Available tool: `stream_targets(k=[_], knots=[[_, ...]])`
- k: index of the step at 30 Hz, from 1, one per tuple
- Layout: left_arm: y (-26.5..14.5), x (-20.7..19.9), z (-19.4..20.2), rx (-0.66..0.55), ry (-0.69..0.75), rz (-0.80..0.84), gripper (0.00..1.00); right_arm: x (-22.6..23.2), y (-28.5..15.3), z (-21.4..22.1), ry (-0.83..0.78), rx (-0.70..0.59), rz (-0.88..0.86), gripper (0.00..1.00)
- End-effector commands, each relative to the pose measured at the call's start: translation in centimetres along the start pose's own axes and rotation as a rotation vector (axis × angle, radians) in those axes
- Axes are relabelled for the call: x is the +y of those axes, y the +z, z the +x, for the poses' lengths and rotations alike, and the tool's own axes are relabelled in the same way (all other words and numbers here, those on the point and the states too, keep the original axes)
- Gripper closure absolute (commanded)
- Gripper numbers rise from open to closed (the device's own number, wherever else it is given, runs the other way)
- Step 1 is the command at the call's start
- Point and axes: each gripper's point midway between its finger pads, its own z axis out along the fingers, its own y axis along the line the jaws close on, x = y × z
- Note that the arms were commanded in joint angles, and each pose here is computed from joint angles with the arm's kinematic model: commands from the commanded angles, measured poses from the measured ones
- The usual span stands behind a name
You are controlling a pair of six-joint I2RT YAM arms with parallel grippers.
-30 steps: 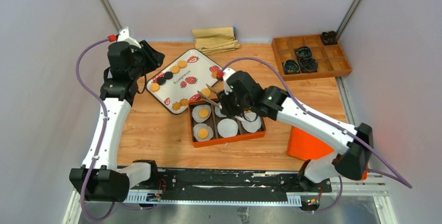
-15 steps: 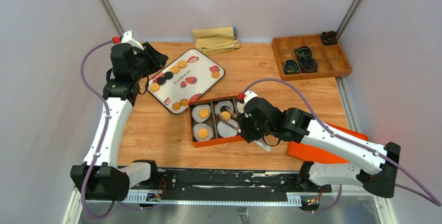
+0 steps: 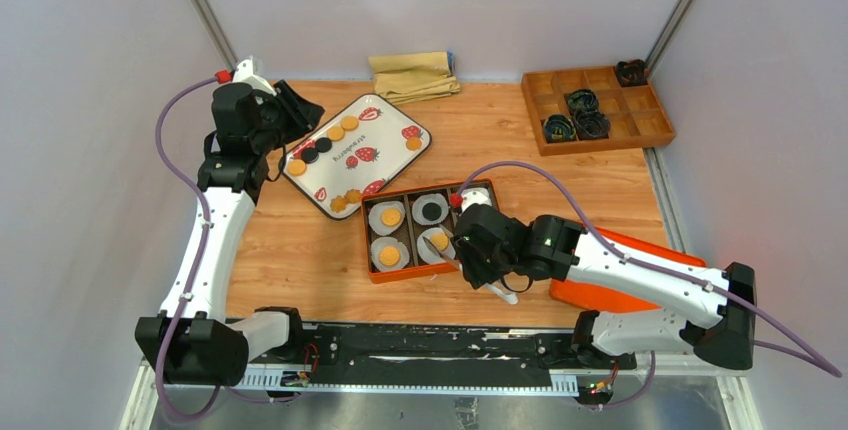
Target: Pack the cookies
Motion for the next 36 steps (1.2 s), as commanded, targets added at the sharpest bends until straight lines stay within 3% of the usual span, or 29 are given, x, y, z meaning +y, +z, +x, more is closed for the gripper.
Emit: stream_targets(k=[1, 5, 16, 22, 30, 36], knots=[[0.0, -0.4, -0.4, -0.014, 0.010, 0.027, 0.56, -0.8, 0.3, -0.1, 0.003, -0.014, 0.062, 0.62], [0.1, -0.5, -0.5, -0.016, 0.011, 0.027, 0.56, -0.9, 0.5, -0.4, -0.004, -0.015, 0.079, 0.55], [-0.1, -0.3, -0.8, -0.021, 0.028, 0.013, 0.56, 0.6, 1.7, -1.7, -0.033, -0.015, 0.044, 0.54], [0.2, -0.2, -0.6, -0.013, 0.027, 0.011, 0.55, 0.8, 1.5, -1.9, -0.016, -0.035, 0.028, 0.41], [0.2, -0.5, -0.7, -0.013, 0.022, 0.025, 0.55, 0.5, 0.2, -3.1, 0.004, -0.101, 0.026, 0.45], [-0.1, -1.2, -1.4, -0.028, 0.015, 0.044, 0.55, 0.9, -2.1, -7.2, -0.028, -0.241, 0.019, 0.45]])
